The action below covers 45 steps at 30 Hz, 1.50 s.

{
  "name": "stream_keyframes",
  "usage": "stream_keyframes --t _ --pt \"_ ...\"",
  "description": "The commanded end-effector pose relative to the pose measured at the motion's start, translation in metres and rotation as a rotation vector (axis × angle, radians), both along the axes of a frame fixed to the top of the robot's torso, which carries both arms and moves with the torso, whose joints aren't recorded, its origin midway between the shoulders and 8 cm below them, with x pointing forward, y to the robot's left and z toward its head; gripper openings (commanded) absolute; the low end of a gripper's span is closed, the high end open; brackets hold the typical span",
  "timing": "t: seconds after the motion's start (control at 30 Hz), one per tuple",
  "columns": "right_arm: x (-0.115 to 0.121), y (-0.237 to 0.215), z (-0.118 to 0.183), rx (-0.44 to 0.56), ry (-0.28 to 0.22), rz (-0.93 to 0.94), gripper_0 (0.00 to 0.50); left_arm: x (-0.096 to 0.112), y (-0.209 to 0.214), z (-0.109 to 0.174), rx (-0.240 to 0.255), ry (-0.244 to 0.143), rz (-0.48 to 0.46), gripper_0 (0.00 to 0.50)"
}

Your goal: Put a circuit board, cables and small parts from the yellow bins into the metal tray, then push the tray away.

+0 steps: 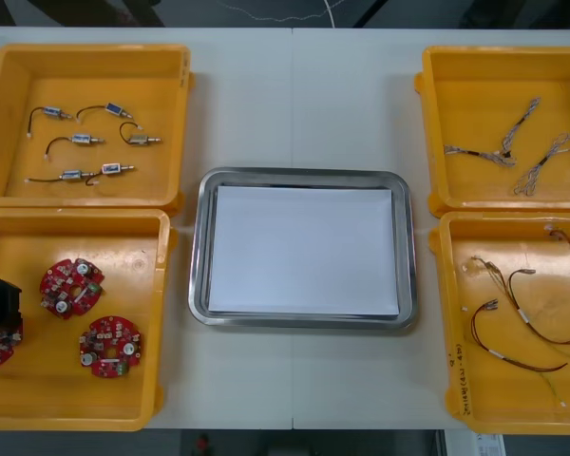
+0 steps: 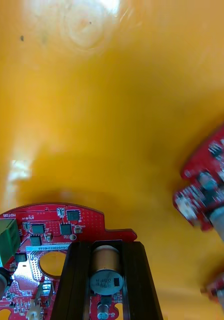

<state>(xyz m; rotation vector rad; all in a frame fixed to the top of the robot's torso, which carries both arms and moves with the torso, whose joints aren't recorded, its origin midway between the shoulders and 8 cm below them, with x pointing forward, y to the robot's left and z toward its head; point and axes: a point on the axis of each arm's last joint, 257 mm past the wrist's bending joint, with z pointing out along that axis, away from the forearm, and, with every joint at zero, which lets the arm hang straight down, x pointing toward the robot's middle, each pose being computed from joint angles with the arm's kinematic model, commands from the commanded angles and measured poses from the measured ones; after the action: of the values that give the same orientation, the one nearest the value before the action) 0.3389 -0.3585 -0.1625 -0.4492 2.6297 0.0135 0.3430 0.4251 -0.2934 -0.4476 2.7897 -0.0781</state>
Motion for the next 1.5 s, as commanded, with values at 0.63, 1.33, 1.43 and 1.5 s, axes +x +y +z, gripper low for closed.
stream_keyframes --t 0.63,1.33,1.43,1.5 --pt "0.018 0.018 0.033 -0.179 -0.046 0.218 0.0 -0.007 -0.018 0.134 0.184 -0.065 -0.201 0.001" --pt "0.018 0.02 0.031 -0.187 -0.046 0.247 0.0 0.008 -0.128 0.168 0.14 -0.139 -0.527 0.002" --pt "0.018 0.02 0.031 -0.188 -0.047 0.246 0.0 0.014 -0.13 0.168 0.162 -0.138 -0.531 0.001" --pt "0.018 0.021 0.031 -0.186 -0.046 0.249 0.0 0.017 -0.132 0.166 0.155 -0.124 -0.53 0.0"
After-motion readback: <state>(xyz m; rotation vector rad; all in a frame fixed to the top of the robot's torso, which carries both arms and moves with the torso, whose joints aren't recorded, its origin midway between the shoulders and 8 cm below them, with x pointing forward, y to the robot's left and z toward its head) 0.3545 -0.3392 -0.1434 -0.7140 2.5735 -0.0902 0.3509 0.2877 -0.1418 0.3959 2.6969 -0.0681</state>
